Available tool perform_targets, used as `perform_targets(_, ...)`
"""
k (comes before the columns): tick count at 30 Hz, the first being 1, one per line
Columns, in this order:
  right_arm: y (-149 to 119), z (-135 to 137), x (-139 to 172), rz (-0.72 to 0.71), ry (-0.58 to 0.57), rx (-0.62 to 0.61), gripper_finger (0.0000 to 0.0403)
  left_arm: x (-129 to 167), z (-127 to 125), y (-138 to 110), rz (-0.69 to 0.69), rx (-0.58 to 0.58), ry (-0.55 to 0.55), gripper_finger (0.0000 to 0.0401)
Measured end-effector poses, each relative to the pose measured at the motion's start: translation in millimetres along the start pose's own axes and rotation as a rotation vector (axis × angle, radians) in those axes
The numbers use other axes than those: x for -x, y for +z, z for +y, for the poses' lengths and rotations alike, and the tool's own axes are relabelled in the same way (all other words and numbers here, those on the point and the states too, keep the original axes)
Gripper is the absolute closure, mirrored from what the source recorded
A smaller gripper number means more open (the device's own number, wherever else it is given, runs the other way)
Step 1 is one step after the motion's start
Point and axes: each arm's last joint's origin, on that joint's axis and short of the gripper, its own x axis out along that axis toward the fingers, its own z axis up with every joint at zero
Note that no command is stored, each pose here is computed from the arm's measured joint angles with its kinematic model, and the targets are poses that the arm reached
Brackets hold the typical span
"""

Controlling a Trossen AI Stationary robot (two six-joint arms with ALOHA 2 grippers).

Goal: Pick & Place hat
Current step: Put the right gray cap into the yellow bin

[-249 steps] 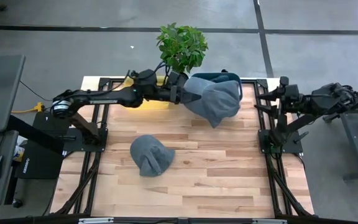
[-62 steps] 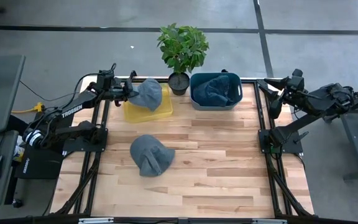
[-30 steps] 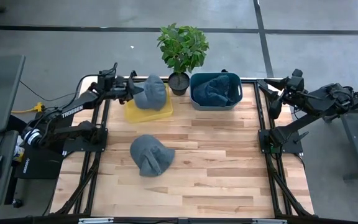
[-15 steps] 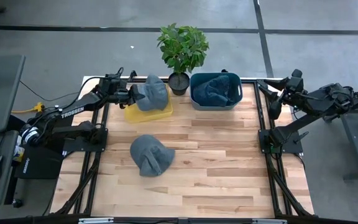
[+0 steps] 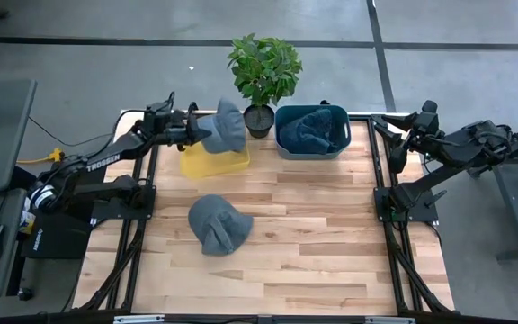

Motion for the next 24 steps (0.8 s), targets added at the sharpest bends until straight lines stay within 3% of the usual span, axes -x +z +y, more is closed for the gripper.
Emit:
perform_targets(7, 0, 0, 0, 0.001, 0.0, 0.002, 0.0249, 14, -36, 7, 0.113, -0.04, 0.021, 0.0396)
perform_targets(11, 0, 0, 0, 0.007, 0.015, 0.003, 0.0249, 28, -54, 7, 0.194, -0.045, 0.116, 0.0397)
perform_targets(16, -3, 0, 0, 0.027, 0.019, 0.034, 0.0249, 46, -59, 6, 0.135, -0.081, 0.378, 0.0397)
perform_targets(24, -6, -2, 0, 0.045, 0.014, 0.064, 0.0249, 46, -57, 6, 0.169, -0.052, 0.426, 0.0397)
